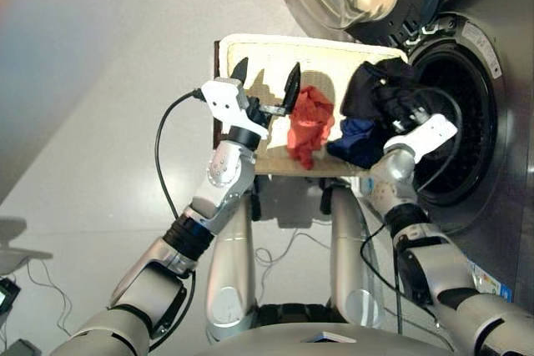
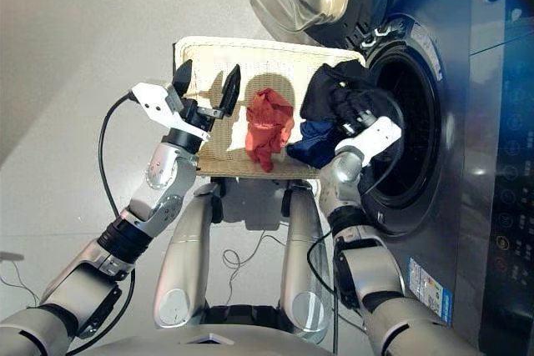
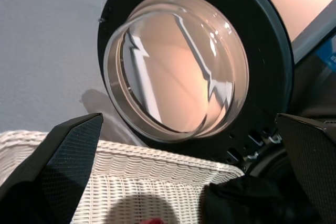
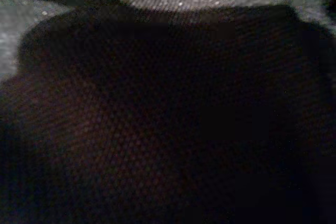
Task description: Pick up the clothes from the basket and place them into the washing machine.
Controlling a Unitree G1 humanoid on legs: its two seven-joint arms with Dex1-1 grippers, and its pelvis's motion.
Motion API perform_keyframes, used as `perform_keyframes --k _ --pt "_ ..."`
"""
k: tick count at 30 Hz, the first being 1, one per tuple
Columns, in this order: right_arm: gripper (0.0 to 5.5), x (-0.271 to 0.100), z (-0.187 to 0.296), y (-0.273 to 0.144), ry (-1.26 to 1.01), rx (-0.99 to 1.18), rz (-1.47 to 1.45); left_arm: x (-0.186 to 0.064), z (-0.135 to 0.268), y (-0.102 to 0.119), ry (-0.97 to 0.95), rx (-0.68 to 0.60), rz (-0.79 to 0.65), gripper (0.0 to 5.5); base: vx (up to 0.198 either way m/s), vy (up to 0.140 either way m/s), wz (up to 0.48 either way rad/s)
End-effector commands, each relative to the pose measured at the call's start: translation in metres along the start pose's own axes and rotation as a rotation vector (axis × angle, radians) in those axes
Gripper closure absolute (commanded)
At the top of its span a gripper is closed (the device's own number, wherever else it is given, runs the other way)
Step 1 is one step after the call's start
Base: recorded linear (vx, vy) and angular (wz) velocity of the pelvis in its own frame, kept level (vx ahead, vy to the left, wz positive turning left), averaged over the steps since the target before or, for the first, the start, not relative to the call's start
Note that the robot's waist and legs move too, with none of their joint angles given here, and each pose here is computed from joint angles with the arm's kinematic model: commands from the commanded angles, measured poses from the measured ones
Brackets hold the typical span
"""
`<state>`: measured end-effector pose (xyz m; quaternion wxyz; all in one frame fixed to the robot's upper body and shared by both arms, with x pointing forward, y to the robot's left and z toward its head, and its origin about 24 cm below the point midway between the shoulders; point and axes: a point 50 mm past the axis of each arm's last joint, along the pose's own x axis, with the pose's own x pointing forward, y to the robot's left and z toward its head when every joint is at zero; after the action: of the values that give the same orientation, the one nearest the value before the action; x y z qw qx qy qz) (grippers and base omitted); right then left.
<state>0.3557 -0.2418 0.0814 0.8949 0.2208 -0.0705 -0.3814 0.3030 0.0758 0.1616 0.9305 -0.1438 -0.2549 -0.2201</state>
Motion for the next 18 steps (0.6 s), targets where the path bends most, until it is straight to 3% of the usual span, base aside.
perform_keyframes --k 1,18 --pt "5.50 0.029 0.048 -0.028 -0.163 0.118 -0.158 0.010 0.038 -0.024 -0.195 -0.042 -0.121 0.00 0.000 0.000 0.000" --pt "5.50 0.067 0.122 -0.077 -0.240 0.525 -0.494 0.011 0.048 -0.020 -0.204 -0.066 -0.124 0.00 0.000 0.000 0.000"
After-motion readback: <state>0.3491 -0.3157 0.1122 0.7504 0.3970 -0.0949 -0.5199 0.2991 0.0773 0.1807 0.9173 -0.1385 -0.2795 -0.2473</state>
